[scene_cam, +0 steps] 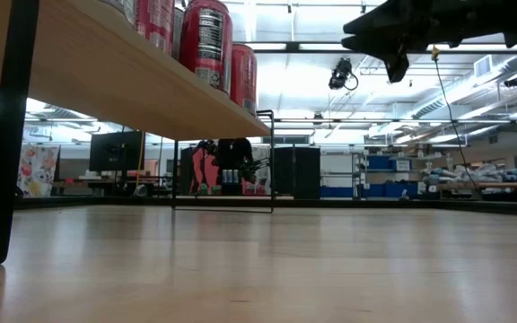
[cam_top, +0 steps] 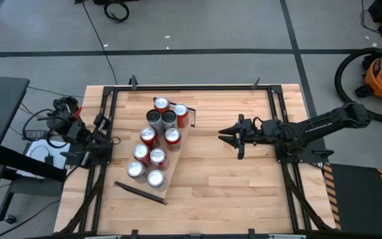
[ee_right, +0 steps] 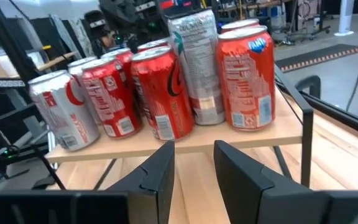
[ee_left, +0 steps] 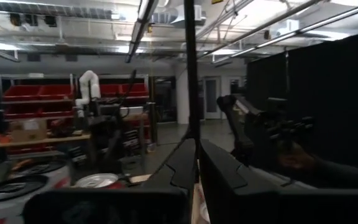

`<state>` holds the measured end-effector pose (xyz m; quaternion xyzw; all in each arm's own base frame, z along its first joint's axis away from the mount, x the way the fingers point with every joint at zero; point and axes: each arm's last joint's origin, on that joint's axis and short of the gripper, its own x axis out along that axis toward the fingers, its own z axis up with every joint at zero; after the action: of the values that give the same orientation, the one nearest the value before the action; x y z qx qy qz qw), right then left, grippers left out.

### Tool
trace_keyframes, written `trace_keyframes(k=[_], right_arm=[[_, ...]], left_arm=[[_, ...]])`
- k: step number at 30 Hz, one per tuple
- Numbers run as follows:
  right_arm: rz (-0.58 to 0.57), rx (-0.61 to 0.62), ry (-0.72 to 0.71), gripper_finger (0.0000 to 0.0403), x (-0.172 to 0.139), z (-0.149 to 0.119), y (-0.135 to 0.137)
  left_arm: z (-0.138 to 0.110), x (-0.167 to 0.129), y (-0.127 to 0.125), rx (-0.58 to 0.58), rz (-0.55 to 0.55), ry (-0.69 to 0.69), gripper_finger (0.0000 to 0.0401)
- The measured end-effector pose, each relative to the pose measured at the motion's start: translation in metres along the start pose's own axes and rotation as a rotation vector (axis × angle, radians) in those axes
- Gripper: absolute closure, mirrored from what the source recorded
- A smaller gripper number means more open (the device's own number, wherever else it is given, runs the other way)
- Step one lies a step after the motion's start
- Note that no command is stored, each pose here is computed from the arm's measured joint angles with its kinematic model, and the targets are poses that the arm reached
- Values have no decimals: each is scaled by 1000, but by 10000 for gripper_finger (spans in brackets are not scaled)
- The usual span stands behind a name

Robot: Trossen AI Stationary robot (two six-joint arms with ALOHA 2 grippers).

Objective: Place canned beverage on shelf
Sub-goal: Return to Home Position

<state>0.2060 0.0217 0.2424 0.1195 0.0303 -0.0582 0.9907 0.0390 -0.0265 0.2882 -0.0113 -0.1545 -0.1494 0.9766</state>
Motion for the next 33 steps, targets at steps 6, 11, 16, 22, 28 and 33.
trace_keyframes(k=[6,11,16,22,28,33], right_arm=[[-31,-10,23,280,5,-6,-1],[-63,-31,57,280,11,-13,-2],[-76,-41,64,280,17,-18,-4],[-90,-45,59,280,30,-26,-9],[-91,-65,52,280,46,-38,-15],[-88,-52,53,280,58,-48,-24]], left_arm=[[-9,3,-6,-57,-30,-37,369],[-19,5,-9,-54,-10,-106,369],[-22,5,-10,-30,-7,-112,369],[-22,5,-10,-29,-7,-112,369],[-23,5,-11,-19,-8,-108,369],[-23,5,-10,-15,15,-100,369]])
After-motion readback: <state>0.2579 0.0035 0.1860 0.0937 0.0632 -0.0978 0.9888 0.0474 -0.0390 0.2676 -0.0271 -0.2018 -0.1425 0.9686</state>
